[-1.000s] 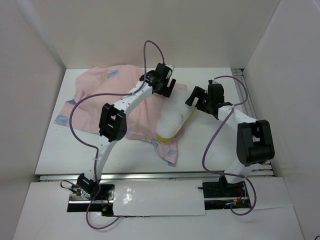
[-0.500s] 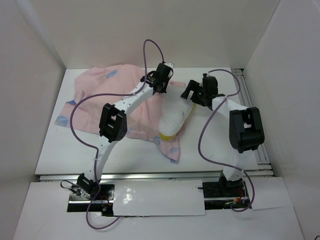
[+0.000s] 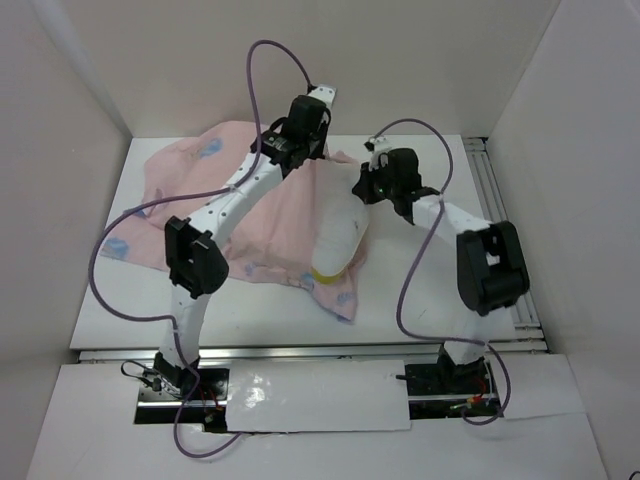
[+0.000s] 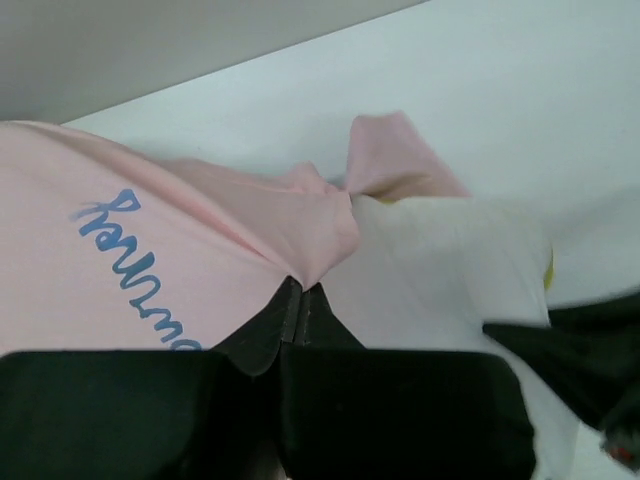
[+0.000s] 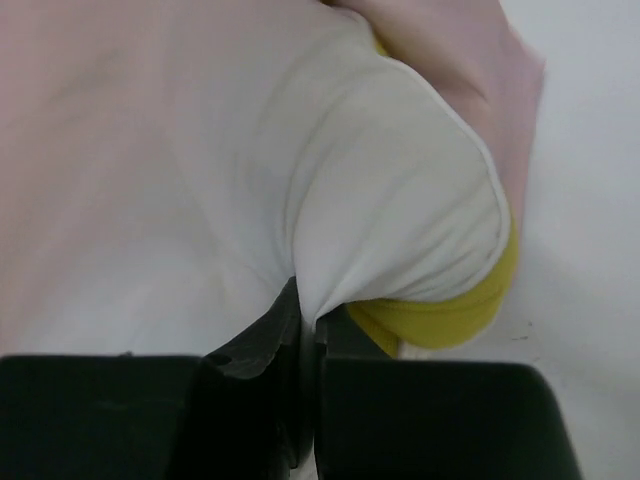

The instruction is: Put the pillow into the pillowcase

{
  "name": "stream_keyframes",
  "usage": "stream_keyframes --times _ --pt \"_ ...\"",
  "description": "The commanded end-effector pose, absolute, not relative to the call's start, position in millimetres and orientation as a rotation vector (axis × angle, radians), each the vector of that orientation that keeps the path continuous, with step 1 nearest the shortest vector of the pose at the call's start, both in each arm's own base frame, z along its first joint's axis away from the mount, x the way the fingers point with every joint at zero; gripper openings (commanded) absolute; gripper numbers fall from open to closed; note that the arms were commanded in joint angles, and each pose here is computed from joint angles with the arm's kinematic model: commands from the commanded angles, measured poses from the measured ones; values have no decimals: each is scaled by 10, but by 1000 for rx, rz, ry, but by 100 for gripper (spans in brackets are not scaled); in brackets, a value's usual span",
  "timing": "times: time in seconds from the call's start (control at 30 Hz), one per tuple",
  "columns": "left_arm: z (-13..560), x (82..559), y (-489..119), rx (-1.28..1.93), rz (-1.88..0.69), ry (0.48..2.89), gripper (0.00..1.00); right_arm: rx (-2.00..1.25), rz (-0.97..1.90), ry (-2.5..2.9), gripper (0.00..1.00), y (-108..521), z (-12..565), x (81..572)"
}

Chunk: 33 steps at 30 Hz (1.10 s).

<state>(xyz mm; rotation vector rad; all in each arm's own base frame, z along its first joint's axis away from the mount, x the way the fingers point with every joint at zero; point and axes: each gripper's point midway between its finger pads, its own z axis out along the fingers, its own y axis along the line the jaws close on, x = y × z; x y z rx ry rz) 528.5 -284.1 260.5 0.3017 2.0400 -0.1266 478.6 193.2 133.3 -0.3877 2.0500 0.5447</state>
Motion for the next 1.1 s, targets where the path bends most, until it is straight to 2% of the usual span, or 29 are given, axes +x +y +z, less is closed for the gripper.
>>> stream_keyframes --times 0.0,0.03,0.07,0.13,0.17,0.27,0.47,0.6,0.73,0.83,0.97,1.07 --pt "3447 4992 -2965 305 -255 1861 0 -802 529 1485 0 2454 2725 4272" --pt "3506 4962 -2945 300 -260 1848 0 -848 557 1454 0 2549 2713 4070" --pt "3555 4896 -2962 307 -268 1842 0 -850 557 1356 0 2550 3029 3889" --pt "3701 4761 -2964 319 -297 1820 0 -885 579 1297 0 2609 3050 3648" --pt "3720 4627 -3111 365 -325 1812 0 -870 581 1224 0 2611 3255 3547" --pt "3946 4304 -3257 433 -339 1763 0 -848 595 1196 0 2667 3298 3484" --pt "4396 3098 -3848 646 -491 1633 0 -756 642 1216 0 2948 3099 3688" --pt "4400 2756 -3993 715 -603 1628 0 -684 697 1207 0 3090 3088 3728" --pt "4215 2877 -3852 664 -541 1696 0 -516 673 1228 0 3021 3166 3841" --pt "3968 3038 -3793 632 -569 1781 0 -369 675 1311 7 2859 2985 3937" --pt "3614 3404 -3587 529 -570 1896 0 -208 670 1441 10 2600 2681 4053" --pt "3295 3650 -3449 491 -560 1981 0 -172 697 1559 30 2486 2424 4068"
